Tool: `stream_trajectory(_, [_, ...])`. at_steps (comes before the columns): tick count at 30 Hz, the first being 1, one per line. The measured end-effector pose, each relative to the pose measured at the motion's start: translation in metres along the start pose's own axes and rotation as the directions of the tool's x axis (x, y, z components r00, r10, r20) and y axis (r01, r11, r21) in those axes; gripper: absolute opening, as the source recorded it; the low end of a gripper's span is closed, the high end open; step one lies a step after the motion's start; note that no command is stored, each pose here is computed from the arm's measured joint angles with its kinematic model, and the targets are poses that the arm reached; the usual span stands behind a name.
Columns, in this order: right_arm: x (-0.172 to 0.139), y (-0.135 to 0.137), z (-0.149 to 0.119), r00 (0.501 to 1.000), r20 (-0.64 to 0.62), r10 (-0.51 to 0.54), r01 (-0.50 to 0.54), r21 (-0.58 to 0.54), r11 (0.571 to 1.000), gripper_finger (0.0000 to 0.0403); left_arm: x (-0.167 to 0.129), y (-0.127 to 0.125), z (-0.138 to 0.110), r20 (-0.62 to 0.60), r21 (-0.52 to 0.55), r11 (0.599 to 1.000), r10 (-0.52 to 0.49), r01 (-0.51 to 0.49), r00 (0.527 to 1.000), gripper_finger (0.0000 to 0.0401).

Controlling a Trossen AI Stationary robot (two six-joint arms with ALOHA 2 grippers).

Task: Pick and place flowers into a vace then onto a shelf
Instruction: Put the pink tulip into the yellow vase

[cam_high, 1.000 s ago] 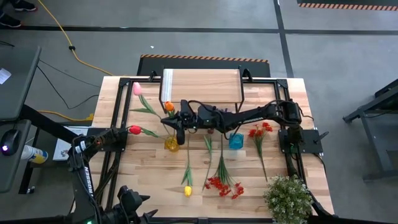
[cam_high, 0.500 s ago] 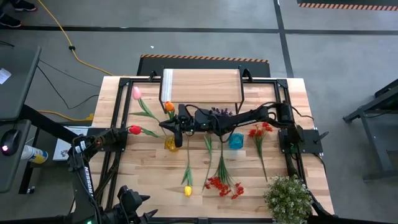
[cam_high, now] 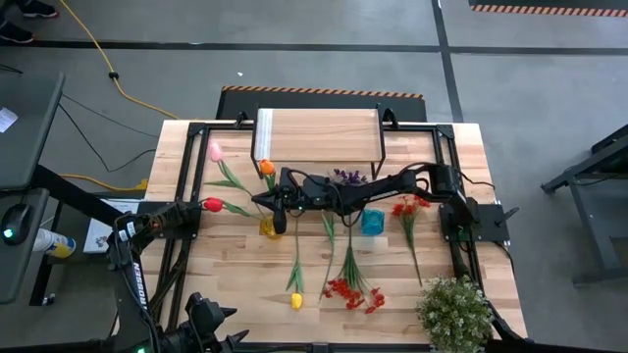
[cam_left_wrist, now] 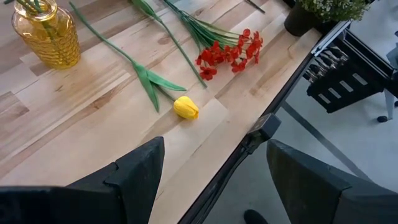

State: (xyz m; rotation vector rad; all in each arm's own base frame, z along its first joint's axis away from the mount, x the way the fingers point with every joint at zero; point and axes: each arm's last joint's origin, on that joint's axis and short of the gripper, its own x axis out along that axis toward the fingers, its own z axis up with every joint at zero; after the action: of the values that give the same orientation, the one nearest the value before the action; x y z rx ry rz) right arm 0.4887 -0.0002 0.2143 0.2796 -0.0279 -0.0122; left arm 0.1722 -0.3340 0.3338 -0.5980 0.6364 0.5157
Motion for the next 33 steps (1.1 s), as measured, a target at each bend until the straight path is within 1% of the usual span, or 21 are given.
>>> stream_trajectory(7, [0.0, -0.0007, 0.0006, 1.0, 0.007, -0.002, 0.003, -0.033, 0.999, 0.0, 0.0, 0.0, 0.0, 0.0, 0.001, 1.0, 0.0, 0.0, 1.0, 0.0317])
stream_trajectory(13, [0.0, -0.0008, 0.0005, 1.0, 0.006, -0.005, 0.005, -0.088, 0.996, 0.0, 0.0, 0.0, 0.0, 0.0, 0.0, 1.0, 0.0, 0.0, 1.0, 0.0317])
stream_trajectory(18, [0.0, -0.002, -0.0008, 0.999, -0.002, -0.038, 0.037, -0.132, 0.991, 0.0, 0.0, 0.0, 0.0, 0.0, -0.001, 1.0, 0.0, 0.0, 1.0, 0.0317])
stream_trajectory(25, [0.0, -0.0028, -0.0005, 0.999, 0.002, -0.049, 0.049, -0.18, 0.982, 0.0, -0.0001, 0.0, 0.0001, -0.001, -0.002, 1.0, 0.0, 0.0, 1.0, 0.0317])
stream_trajectory(33, [0.0, -0.0014, -0.0009, 0.999, 0.002, -0.046, 0.045, -0.186, 0.982, 0.0, -0.0002, 0.0001, 0.0002, -0.001, -0.002, 1.0, 0.0, 0.0, 1.0, 0.0317])
